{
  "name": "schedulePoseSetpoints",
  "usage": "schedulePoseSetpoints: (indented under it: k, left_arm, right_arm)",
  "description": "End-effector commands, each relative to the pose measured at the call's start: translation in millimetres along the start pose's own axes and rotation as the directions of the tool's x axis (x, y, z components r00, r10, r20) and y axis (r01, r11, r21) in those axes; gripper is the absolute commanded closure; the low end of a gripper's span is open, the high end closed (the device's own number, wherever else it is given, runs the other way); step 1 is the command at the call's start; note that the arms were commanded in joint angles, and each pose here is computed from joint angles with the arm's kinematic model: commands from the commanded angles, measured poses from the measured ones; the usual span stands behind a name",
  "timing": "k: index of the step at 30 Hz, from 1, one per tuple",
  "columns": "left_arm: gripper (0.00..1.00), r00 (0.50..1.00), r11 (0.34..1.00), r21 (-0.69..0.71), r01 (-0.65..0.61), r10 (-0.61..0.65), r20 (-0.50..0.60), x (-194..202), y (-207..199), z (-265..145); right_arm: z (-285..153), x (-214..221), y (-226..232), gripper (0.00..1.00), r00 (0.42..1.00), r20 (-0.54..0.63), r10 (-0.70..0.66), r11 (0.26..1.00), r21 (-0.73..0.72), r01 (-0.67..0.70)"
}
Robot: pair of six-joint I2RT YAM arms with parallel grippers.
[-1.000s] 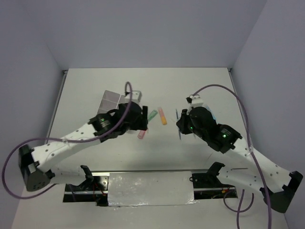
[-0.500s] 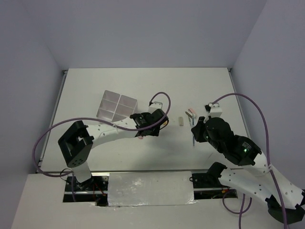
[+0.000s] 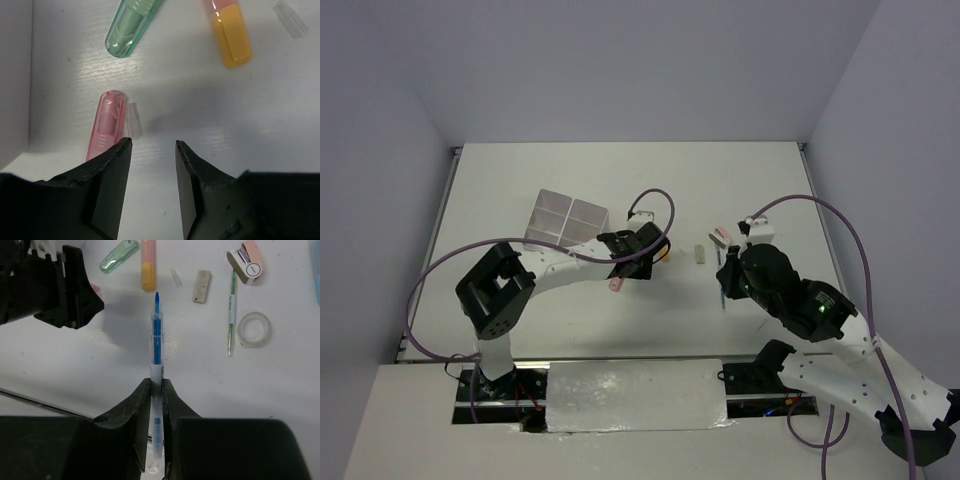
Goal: Sort the stationery into containers
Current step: Close the pen cap on the pen.
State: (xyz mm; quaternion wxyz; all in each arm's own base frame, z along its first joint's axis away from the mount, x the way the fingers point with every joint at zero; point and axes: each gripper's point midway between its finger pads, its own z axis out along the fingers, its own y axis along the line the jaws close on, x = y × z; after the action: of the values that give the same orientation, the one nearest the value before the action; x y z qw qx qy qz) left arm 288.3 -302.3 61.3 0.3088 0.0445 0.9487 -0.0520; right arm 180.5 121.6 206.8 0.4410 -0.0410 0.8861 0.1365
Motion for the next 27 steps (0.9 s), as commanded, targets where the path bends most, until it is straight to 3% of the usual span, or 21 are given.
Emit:
schedulePoseSetpoints:
  k: [1,27]
  left_arm:
    - [0.47,0.999,0.999,-0.012,0.045,-0.045,0.006,-3,-3,9]
    - [0.49,0.995,0.991,-0.091,0.095,-0.097,-0.011,7,12,31]
  right_arm:
    - [4,-7,5,1.00,0.999,0.033,0.004,1.000,-0.020,-0.004]
    - [11,1,2,1.00,1.000,-0.003,-0.006,1.000,0.014,0.006]
